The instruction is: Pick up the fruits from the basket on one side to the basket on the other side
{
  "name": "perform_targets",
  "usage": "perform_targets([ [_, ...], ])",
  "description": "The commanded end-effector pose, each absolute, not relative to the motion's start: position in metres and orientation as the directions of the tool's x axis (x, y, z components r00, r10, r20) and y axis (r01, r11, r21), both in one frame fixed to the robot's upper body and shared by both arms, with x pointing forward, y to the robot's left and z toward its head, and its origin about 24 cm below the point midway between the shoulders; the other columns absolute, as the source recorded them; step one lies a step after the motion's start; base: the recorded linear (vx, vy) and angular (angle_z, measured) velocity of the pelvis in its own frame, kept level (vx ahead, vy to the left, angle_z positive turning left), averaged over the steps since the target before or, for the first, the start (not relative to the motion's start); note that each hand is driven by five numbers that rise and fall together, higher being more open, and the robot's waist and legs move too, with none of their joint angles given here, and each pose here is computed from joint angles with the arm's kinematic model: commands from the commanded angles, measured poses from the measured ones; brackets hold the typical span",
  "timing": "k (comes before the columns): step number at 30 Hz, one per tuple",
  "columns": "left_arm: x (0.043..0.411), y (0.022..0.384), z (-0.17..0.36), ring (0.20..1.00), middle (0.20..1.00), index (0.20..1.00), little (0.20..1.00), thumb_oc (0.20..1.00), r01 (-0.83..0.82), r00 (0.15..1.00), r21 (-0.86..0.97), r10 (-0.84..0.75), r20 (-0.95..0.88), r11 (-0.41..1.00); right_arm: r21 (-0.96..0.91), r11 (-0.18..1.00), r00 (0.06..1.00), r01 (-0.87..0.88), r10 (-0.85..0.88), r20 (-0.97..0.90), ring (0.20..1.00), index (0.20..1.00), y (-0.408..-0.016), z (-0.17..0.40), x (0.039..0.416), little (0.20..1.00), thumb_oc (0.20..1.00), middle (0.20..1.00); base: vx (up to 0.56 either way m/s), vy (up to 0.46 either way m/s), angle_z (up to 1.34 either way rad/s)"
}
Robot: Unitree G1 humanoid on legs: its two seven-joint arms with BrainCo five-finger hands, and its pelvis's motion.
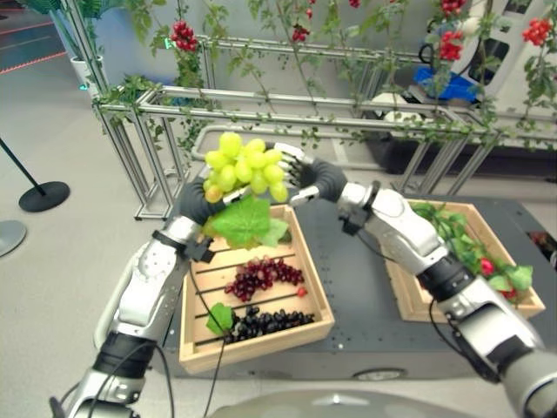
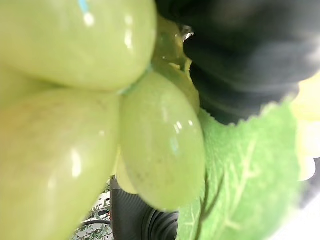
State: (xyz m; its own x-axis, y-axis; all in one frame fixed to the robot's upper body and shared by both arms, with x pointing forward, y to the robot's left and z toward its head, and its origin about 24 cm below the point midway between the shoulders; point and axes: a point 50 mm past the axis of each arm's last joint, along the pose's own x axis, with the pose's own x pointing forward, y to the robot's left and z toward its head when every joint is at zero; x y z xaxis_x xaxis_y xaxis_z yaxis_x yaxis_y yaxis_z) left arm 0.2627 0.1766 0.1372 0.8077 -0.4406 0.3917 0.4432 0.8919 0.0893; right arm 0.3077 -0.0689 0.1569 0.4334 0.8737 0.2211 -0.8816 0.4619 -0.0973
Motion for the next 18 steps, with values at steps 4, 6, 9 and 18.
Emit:
perform_targets([
  [4, 0.269, 0.146, 0.180, 0.200, 0.200, 0.200, 0.200, 0.200, 0.537, 0.647, 0.175, -0.536, 0.543, 0.825, -0.102, 0.284, 0.254, -0.953, 0.939, 0.233, 1.000, 1.000, -0.037, 0.158, 0.287, 1.000, 1.000, 1.000, 0.00, 0.000, 0.00],
  [6, 0.268, 0.144, 0.181, 0.200, 0.200, 0.200, 0.200, 0.200, 0.546, 0.641, 0.164, -0.535, 0.549, 0.822, -0.098, 0.267, 0.240, -0.959, 0.945, 0.222, 1.000, 1.000, -0.034, 0.154, 0.284, 1.000, 1.000, 1.000, 0.00, 0.000, 0.00],
  [9, 0.268, 0.141, 0.183, 0.200, 0.200, 0.200, 0.200, 0.200, 0.556, 0.629, 0.166, -0.542, 0.557, 0.815, -0.113, 0.239, 0.213, -0.964, 0.956, 0.204, 1.000, 1.000, -0.030, 0.152, 0.280, 1.000, 1.000, 1.000, 0.00, 0.000, 0.00],
  [18, 0.268, 0.135, 0.190, 0.200, 0.200, 0.200, 0.200, 0.200, 0.571, 0.600, 0.168, -0.549, 0.582, 0.803, -0.073, 0.175, 0.159, -0.982, 0.970, 0.186, 1.000, 1.000, -0.016, 0.140, 0.271, 1.000, 1.000, 1.000, 0.00, 0.000, 0.00],
])
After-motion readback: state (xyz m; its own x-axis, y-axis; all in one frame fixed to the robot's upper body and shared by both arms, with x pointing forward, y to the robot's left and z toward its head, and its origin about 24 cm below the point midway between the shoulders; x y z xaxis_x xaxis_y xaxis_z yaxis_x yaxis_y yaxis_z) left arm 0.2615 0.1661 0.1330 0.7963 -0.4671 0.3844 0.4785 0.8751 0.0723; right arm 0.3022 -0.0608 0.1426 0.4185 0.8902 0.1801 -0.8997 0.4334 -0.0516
